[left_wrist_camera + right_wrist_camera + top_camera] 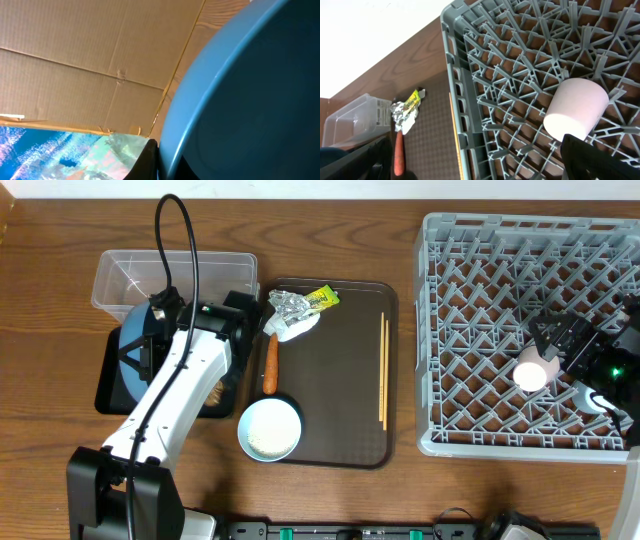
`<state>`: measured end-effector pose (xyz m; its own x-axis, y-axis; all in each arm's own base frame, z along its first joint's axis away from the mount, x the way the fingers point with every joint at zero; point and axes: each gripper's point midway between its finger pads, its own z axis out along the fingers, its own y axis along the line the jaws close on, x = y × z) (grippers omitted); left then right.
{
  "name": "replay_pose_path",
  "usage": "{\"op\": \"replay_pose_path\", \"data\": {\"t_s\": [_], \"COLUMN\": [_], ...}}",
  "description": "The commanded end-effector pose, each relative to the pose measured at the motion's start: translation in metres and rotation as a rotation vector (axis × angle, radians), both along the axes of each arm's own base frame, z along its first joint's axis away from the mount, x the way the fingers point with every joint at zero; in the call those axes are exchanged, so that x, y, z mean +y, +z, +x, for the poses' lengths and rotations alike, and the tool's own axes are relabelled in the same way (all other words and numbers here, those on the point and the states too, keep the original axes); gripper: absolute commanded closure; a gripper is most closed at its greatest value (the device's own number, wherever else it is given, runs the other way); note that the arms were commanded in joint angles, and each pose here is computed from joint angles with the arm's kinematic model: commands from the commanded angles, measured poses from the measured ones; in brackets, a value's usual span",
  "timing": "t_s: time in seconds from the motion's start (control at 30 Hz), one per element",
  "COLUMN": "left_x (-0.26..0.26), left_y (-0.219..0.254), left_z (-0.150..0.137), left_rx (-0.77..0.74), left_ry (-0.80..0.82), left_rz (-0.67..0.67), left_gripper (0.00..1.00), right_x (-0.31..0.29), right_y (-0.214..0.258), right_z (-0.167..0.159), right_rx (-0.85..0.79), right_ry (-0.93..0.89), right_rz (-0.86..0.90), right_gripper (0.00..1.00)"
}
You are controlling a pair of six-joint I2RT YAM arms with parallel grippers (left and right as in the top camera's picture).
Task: Sort waste into correct bins and load items into the dishwasher rack
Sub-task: 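Tip the blue plate to dump food scraps onto the black tray, then hand the blue plate from the left gripper to the right gripper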
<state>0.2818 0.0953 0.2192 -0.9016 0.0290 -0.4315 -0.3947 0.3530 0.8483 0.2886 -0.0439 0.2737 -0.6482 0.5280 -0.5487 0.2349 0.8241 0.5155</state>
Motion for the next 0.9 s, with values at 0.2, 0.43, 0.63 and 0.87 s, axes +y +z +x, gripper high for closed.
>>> {"op": "replay_pose_path", "data": {"t_s": [0.2,0.43,0.63,0.87], "left_x": [-0.021,-0.084,-0.203,-0.259], "left_y": [-0.004,0.014,0.046,0.066], "left_z": [-0.003,0.005,0.015,0.008], "left_rx": [-0.102,-0.204,-0.157,-0.106], "left_ry": [0.019,-0.135,-0.610,-0.866], "left_rz": [-0.283,-0.775,-1.363,-1.460], "left_gripper": [0.94,0.94,0.94,0.94], "right_x": [0.015,0.086,0.143,0.185], "right_y": [0.002,0.029,0.037,0.021], "right_z": [-0.001,-0.007,-0.014,0.008], "right_rx": [-0.008,-0.168,-0.221,-0.181], "right_ry": [0.069,0.449,0.678,0.707], "right_rz": [0.019,0.118,0.109,0.017], "right_gripper": [0.04,0.10,0.10,0.12]}}
